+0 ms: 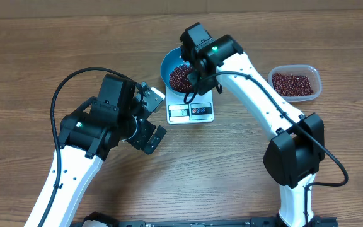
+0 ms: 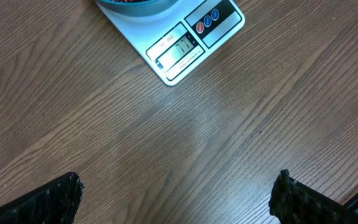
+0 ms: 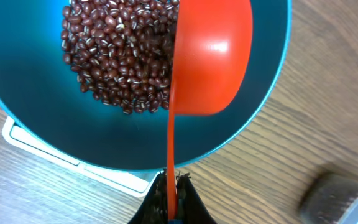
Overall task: Scoop item into bowl and weigh 150g on scale
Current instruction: 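Tilt the red cup with the right gripper to pour beans into bowl, then carry the empty red cup back toward the bean tub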
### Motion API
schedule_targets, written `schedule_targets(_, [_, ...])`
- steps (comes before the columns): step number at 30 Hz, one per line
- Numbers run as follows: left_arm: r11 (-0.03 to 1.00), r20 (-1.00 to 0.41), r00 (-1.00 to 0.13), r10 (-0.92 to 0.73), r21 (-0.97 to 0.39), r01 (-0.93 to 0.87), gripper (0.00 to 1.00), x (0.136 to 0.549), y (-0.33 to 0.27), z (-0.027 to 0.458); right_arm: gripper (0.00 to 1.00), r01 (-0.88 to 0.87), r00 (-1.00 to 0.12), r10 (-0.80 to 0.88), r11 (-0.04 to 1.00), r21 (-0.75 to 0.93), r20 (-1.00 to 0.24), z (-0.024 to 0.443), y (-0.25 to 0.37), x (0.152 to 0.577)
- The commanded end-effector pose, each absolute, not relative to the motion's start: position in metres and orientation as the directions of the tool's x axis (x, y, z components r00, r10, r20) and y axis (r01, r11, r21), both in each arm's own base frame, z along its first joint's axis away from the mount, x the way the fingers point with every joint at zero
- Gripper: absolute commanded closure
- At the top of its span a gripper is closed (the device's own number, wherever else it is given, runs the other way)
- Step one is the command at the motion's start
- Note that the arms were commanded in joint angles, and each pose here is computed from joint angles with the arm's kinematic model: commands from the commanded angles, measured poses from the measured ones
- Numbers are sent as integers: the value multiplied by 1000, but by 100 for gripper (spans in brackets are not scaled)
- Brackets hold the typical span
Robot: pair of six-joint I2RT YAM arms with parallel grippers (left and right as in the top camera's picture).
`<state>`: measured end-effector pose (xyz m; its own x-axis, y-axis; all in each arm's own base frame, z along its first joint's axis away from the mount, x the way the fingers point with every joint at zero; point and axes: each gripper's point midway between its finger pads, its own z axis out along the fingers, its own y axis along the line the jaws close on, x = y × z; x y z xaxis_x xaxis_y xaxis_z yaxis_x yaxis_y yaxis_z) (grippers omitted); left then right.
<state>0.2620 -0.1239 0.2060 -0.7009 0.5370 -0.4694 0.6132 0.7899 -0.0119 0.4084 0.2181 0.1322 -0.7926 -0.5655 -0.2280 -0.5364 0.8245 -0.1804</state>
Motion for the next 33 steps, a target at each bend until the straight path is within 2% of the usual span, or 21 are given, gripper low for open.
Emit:
schedule_targets(1, [780,-487,-680,548,5,626,1,266,-124,214,96,-507,-768,-578,812,-289,-275,157,215,417])
schedule_targets(17, [780,-487,-680,548,5,626,0,266,-124,214,96,-473,-728,-562,826,-306,-392,213,211,410])
schedule_targets(23, [780,-487,-680,548,5,626,0,266,-124,214,96,-486,-710,-576,817,-310,-404,218,213,411])
schedule_targets(28, [780,-487,-680,548,5,626,0,266,-124,214,96,-521,-701,-571,819,-241,-428,217,226,408])
schedule_targets(33, [780,-487,-680,548,5,626,0,266,-124,214,96,-490,-731,-537,842,-224,-421,224,212,402])
